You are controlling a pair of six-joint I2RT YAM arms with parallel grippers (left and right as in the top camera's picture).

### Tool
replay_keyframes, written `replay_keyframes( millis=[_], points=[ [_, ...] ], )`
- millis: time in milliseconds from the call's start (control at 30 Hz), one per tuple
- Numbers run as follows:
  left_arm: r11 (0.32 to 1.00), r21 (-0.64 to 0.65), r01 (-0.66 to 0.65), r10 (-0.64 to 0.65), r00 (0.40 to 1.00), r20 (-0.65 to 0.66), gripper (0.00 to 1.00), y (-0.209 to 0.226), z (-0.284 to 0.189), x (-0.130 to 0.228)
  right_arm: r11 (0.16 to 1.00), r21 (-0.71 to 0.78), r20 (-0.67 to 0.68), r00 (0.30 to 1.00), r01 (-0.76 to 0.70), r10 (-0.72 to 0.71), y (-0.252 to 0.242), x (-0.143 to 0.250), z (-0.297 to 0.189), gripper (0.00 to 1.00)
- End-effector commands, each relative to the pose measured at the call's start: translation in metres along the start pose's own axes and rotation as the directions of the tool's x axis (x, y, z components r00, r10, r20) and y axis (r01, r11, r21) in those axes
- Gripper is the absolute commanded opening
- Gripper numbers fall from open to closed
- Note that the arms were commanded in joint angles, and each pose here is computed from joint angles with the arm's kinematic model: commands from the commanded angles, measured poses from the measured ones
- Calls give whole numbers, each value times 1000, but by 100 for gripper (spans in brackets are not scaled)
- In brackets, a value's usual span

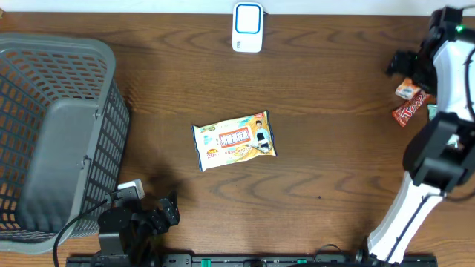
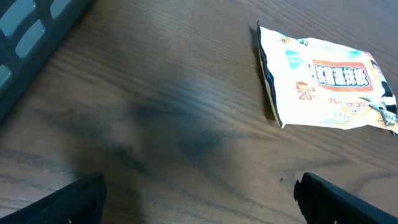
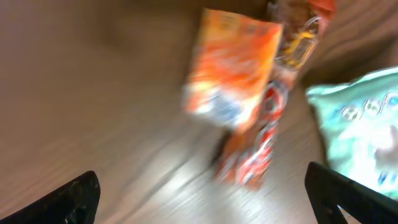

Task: Scan the item barcode
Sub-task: 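Carry the orange box right and drop it by the TOP bar, then reach the right gripper to the large snack bag and grasp it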

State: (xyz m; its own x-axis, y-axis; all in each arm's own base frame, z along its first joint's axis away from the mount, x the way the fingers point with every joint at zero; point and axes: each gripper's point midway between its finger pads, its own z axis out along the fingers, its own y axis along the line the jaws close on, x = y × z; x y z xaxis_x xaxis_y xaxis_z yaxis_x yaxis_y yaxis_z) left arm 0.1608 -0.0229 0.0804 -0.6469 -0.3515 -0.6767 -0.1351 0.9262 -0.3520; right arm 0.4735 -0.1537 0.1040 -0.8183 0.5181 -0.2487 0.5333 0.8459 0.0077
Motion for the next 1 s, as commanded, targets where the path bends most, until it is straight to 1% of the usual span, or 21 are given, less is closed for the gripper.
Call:
replay_keyframes(
  millis=[0,33,67,133,167,233,267,300,433,600,700,800,867,967],
  points=[
    [1000,-11,0,0,1000,-31,98,3,1,9,955,-281,36,993,-97,111,52,7,-91,99],
    [1000,-11,0,0,1000,-31,98,3,1,9,943,-307,9,990,-130,140,58,15,-102,99],
    [1000,-11,0,0,1000,-31,98,3,1,9,924,-313,-67,976,-219,209,66,37,-119,99],
    [1000,-11,0,0,1000,-31,98,3,1,9,907,-268,-162,944,-324,289,74,63,-128,99],
    [1000,-11,0,0,1000,-31,98,3,1,9,882,-195,-278,887,-429,370,84,94,-132,99],
    [1000,-11,0,0,1000,-31,98,3,1,9,872,-113,-396,827,-476,399,97,131,-137,99],
    [1000,-11,-1,0,1000,-31,98,3,1,9,876,-81,-449,802,-475,393,106,150,-140,99],
    [1000,-11,0,0,1000,-31,98,3,1,9,888,-62,-477,795,-456,375,111,163,-143,99],
    [1000,-11,0,0,1000,-31,98,3,1,9,936,-26,-516,807,-352,289,145,208,-140,99],
    [1000,-11,0,0,1000,-31,98,3,1,9,948,67,-542,786,-312,298,184,271,-130,99],
    [1000,-11,0,0,1000,-31,98,3,1,9,928,158,-515,774,-337,368,197,305,-118,99],
    [1000,-11,0,0,1000,-31,98,3,1,9,879,238,-434,765,-412,476,208,333,-98,99],
    [1000,-11,0,0,1000,-31,98,3,1,9,873,237,-423,764,-426,487,218,350,-87,99],
    [1000,-11,0,0,1000,-31,98,3,1,9,894,154,-436,783,-420,443,241,365,-71,99]
  ],
)
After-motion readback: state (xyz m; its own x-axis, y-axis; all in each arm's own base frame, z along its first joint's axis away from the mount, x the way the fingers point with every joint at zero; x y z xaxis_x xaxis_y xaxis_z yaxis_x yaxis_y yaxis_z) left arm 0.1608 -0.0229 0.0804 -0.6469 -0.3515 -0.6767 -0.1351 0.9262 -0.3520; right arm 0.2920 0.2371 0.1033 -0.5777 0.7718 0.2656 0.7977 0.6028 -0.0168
